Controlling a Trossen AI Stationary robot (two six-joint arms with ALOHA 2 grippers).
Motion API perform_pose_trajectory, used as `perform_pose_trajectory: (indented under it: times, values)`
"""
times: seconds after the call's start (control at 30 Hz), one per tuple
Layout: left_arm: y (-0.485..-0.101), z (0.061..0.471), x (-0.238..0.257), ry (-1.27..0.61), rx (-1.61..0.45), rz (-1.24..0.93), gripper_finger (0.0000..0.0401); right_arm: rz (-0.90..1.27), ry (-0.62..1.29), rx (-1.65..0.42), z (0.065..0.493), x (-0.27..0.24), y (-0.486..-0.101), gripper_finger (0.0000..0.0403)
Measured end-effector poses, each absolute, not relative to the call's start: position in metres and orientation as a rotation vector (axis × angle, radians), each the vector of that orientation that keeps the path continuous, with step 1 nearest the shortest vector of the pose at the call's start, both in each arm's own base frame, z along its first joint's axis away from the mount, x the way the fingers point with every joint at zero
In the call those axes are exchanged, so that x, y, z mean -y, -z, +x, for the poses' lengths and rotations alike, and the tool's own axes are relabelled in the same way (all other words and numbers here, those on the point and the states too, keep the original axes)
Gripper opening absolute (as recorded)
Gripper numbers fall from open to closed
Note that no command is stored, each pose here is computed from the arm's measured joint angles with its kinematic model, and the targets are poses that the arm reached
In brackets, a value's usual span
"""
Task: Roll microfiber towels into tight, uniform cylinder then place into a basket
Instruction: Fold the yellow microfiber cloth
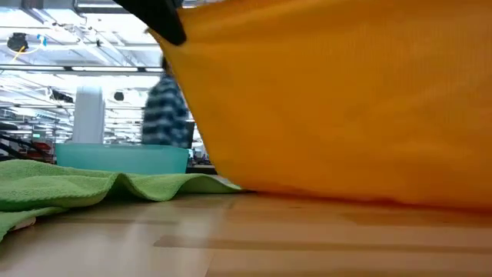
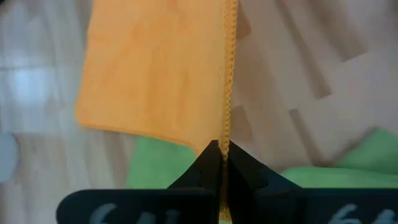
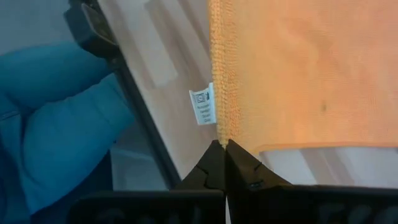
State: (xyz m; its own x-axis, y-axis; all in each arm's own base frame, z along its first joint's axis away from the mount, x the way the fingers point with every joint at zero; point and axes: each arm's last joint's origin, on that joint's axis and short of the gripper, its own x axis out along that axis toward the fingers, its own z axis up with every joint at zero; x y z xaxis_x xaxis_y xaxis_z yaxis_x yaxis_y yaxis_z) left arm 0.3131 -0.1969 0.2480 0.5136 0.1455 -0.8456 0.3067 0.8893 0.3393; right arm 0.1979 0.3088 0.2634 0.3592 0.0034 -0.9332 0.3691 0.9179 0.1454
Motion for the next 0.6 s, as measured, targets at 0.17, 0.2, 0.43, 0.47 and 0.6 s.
perform_pose_trajectory:
  times: [0.17, 0.2, 0.43, 0.47, 0.6]
  values:
    - [-0.261, 0.312, 0.208, 0.16, -1.024, 0.373, 0.0, 0.335, 0.17, -1.209, 0.199, -0.312, -0.273, 0.0012]
    - [-0.263, 0.312, 0.209, 0.158, -1.019, 0.364, 0.0, 0.326, 0.165, -1.209, 0.198, -0.312, -0.274, 0.0012]
    - [-0.257, 0.321, 0.19, 0.032, -1.021, 0.388, 0.0, 0.268, 0.378, -1.226, 0.196, -0.295, -0.268, 0.0012]
    - [-0.253, 0.324, 0.186, 0.022, -1.034, 0.38, 0.0, 0.268, 0.402, -1.224, 0.195, -0.294, -0.266, 0.0012]
    - [-0.245, 0.332, 0.166, -0.079, -1.04, 0.367, 0.0, 0.245, 0.476, -1.19, 0.195, -0.287, -0.252, 0.0012]
